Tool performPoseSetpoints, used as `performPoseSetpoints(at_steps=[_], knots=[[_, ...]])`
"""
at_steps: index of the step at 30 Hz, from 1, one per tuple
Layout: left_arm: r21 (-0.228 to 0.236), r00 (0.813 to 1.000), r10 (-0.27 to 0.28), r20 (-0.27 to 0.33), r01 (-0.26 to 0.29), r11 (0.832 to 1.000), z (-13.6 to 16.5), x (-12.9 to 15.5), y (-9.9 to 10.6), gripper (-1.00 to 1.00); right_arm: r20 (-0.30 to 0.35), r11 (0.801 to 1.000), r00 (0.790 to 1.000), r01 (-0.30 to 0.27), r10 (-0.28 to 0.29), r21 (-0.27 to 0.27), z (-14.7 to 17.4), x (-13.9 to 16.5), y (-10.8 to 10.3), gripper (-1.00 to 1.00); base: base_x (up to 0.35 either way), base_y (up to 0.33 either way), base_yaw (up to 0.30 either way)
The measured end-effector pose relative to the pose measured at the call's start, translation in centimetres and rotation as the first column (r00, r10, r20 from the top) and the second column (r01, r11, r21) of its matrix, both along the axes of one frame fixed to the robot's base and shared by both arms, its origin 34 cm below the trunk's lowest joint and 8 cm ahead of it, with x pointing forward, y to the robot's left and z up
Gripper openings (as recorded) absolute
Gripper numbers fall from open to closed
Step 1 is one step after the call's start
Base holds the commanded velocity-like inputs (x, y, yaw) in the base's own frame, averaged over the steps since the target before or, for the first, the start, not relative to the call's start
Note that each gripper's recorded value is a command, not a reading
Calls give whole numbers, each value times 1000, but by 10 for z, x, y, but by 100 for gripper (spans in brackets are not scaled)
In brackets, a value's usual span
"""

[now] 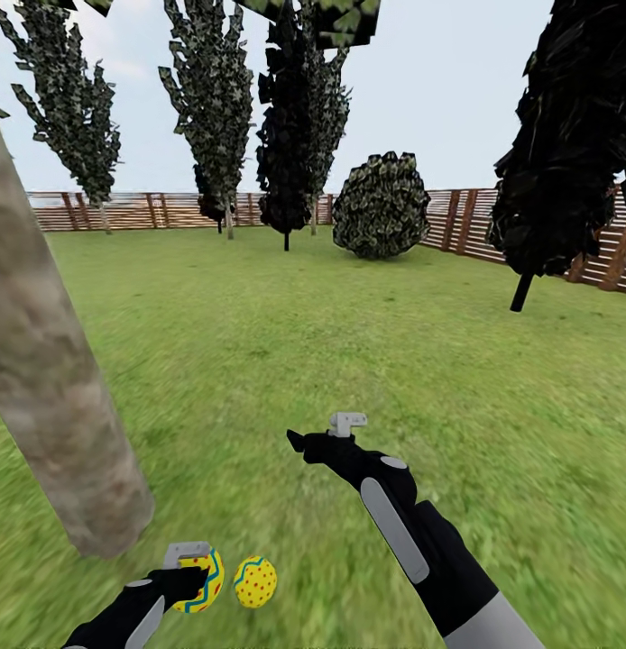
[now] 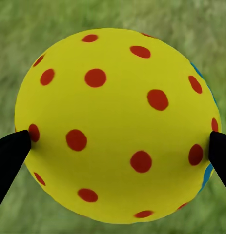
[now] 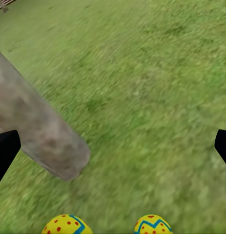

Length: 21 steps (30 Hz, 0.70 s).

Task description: Take the three Easter eggs out of the wicker basket on the lawn in the garden, then place them on the lawn next to a single tree (choose any tree) so that all three eggs are next to the same tree and none are left in the basket.

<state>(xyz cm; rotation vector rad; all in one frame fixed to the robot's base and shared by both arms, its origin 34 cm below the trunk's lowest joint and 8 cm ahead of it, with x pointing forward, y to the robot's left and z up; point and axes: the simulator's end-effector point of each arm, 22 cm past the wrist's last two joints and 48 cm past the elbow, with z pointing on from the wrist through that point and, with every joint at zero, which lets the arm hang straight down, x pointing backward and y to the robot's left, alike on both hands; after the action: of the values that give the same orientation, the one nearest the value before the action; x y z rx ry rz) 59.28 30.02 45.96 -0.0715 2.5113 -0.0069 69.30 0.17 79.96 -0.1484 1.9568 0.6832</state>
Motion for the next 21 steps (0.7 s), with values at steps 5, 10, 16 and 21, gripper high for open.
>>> performPoseSetpoints(at_steps=[5, 10, 16, 21], knots=[[0, 1000, 0, -4, 0, 1000, -6, -2, 0, -100, -5, 1000, 1000, 0, 0, 0, -7, 0, 0, 100, 1, 1, 0], [0, 1000, 0, -4, 0, 1000, -17, -4, 0, -100, -5, 1000, 1000, 0, 0, 0, -18, -1, 0, 100, 0, 0, 0], [1, 1000, 0, 16, 0, 1000, -27, -2, 0, -100, 10, 1000, 1000, 8, -8, 7, -27, -2, -1, 100, 0, 0, 0], [3, 999, 5, 38, -5, 1000, -34, 0, 2, -100, 34, 1000, 999, 21, -22, 23, -31, 0, -3, 100, 0, 0, 0]])
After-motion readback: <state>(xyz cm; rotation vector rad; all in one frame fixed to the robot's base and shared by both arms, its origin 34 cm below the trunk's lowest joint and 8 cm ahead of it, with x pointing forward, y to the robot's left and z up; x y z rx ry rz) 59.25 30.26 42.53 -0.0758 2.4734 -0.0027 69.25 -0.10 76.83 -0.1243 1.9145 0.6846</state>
